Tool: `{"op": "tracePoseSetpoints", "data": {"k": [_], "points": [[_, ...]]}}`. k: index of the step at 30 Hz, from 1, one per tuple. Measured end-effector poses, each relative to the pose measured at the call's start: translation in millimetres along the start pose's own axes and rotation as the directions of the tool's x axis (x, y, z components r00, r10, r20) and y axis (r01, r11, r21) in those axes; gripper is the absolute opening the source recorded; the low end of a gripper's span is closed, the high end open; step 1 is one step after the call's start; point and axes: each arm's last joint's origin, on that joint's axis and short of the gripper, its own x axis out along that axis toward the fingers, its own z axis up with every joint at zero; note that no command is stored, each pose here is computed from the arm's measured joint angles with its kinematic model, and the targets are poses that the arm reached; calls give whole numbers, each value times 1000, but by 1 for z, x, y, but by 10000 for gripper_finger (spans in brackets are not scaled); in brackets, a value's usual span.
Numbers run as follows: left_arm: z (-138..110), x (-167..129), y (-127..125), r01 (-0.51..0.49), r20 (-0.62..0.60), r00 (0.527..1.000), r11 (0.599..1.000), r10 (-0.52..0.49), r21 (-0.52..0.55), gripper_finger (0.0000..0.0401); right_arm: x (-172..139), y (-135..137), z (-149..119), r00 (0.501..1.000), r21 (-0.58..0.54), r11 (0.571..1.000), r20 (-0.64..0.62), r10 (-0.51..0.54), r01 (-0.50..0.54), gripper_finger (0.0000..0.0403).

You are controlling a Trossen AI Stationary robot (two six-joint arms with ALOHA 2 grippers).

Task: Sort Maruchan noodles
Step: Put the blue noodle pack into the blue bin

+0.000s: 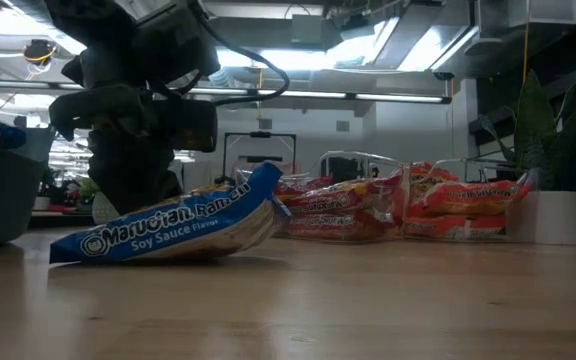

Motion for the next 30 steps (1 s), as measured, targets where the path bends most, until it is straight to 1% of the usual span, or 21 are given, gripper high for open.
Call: {"op": "tracePoseSetpoints", "data": {"k": [1,2,4,5,6,7,9,11,13,15,17,18,19,20,22,26,30], "points": [[0,0,0,0,0,1000,1000,0,0,0,10,-5,-4,999,33,999,-31,-9,10,177],[0,0,0,0,0,1000,1000,0,0,0,22,-9,-8,999,64,998,-50,17,-14,177],[0,0,0,0,0,1000,1000,0,0,0,46,-12,-13,989,110,985,-60,139,-132,177],[0,0,0,0,-1,1000,1000,0,0,0,59,-12,-14,973,141,966,-45,227,-219,177],[0,0,0,1,-1,1000,1000,-1,-1,0,72,-10,-14,946,170,933,-18,325,-317,177],[0,0,0,1,-1,1000,1000,-1,0,0,85,-8,-13,911,193,892,29,412,-409,177],[0,0,0,1,-2,1000,1000,-1,0,0,111,-7,-12,837,212,810,149,527,-547,177],[0,0,0,1,-1,1000,1000,-1,-1,0,134,-10,-12,774,230,740,235,588,-632,177],[0,0,0,0,1,1000,1000,0,-8,0,157,-15,-14,740,253,697,296,604,-671,177],[0,0,0,0,6,1000,1000,0,-15,0,175,-20,-18,733,278,682,342,588,-676,177],[1,0,0,3,11,1000,1000,-3,-19,0,184,-20,-20,723,283,670,364,587,-686,179],[1,0,-1,4,12,1000,1000,-4,-19,0,188,-19,-21,724,285,670,368,584,-685,183],[1,0,-1,4,14,1000,1000,-4,-19,0,192,-19,-22,734,286,681,366,572,-674,189],[1,0,-1,5,16,1000,1000,-5,-21,0,196,-19,-23,743,286,692,365,561,-663,196],[1,1,-1,6,20,1000,1000,-6,-24,0,202,-18,-24,748,286,697,361,557,-657,217],[2,1,-1,8,33,999,999,-7,-41,0,213,-15,-27,751,289,701,368,548,-652,265],[4,1,-2,12,51,999,999,-10,-45,0,220,-11,-23,724,296,671,416,550,-679,298]]}}
